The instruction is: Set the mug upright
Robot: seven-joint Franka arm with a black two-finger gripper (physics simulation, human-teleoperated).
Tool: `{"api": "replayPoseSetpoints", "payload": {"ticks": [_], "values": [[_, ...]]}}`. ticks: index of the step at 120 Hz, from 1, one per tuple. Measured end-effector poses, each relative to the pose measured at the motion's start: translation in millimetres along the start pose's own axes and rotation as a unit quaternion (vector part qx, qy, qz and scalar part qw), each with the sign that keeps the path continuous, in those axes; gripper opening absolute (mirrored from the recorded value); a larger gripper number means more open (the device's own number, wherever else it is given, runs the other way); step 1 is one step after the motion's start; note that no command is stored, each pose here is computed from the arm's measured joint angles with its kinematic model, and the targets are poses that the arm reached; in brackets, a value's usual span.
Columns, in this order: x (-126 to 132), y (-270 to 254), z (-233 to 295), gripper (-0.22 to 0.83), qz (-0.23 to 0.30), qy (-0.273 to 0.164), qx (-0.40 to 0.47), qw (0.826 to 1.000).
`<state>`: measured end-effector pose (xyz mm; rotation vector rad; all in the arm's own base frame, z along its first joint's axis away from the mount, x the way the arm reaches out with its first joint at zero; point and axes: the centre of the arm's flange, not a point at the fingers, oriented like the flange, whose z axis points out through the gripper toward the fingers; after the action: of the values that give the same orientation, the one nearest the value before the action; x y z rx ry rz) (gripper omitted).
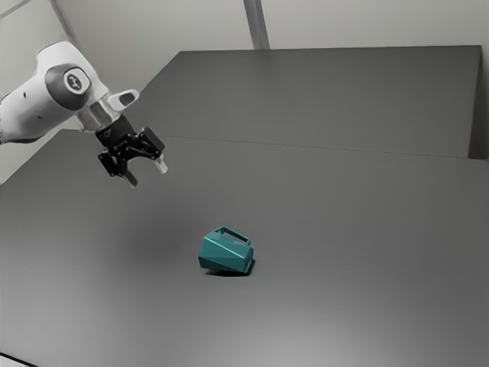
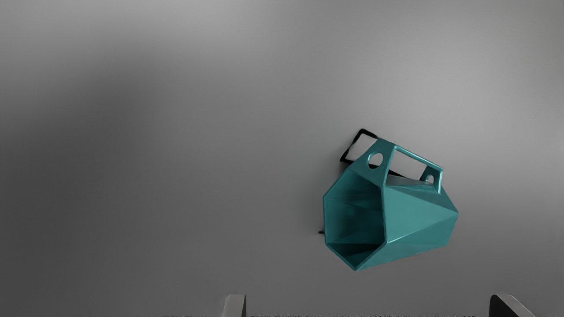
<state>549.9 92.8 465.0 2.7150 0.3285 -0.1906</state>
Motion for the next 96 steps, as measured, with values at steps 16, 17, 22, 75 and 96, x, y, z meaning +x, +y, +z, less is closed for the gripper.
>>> {"api": "replayPoseSetpoints", "payload": {"ticks": [16,17,22,75,96], "values": [[2.9,-8.0,44.5,0.62,-0.032,-0.037,-0.056,0.997],[2.7,-8.4,48.3,0.62,-0.034,-0.04,-0.06,0.997],[2.7,-9.4,63.7,0.62,-0.043,-0.054,-0.073,0.995],[12.7,-20.5,142.0,0.62,-0.092,-0.113,-0.128,0.981],[21.4,-11.6,171.0,0.62,-0.1,-0.122,-0.146,0.977]]}}
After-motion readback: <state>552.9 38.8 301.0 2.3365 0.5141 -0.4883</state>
